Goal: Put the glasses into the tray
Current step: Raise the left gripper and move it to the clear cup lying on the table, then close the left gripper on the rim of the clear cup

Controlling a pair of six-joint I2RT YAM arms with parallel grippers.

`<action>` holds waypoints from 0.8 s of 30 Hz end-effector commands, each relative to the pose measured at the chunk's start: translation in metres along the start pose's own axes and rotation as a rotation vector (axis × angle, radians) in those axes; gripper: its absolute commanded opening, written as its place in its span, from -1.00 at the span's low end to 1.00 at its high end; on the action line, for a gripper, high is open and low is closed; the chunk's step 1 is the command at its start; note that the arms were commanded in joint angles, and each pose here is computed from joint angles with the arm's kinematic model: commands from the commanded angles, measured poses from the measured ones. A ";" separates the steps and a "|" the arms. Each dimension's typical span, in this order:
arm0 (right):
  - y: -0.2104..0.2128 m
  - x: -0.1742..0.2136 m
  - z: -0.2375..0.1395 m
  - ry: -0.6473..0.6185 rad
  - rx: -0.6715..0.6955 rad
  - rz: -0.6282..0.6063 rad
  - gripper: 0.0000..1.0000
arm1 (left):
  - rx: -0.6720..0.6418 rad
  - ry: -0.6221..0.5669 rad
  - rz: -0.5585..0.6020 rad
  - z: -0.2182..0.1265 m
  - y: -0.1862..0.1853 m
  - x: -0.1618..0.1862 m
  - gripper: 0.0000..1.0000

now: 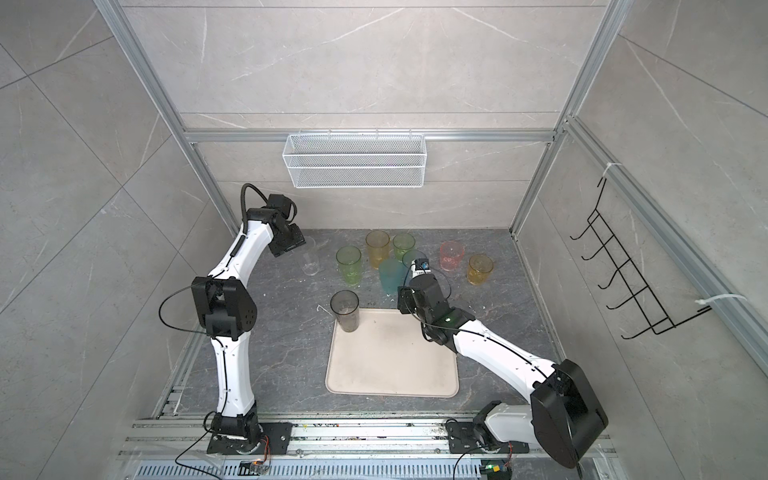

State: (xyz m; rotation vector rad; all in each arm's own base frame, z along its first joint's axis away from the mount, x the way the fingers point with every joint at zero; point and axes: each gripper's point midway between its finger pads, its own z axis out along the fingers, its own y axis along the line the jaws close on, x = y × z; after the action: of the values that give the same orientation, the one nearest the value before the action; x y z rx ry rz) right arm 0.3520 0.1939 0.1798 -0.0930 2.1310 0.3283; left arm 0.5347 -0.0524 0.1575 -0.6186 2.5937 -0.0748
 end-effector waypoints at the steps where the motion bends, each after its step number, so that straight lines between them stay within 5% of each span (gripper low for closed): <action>1: -0.005 -0.001 -0.004 -0.004 0.020 0.007 0.27 | -0.001 0.008 -0.001 -0.001 0.004 -0.005 0.28; 7: -0.005 -0.001 -0.003 -0.001 0.020 0.009 0.27 | -0.005 0.030 -0.001 0.010 0.009 -0.003 0.18; 24: -0.005 0.000 -0.003 0.005 0.022 0.011 0.27 | 0.015 0.051 0.027 0.014 0.006 -0.002 -0.54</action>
State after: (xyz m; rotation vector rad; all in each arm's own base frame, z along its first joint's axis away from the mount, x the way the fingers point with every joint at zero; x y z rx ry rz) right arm 0.3520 0.1938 0.1797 -0.0929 2.1312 0.3277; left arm 0.5367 -0.0454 0.1322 -0.6117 2.6646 -0.0881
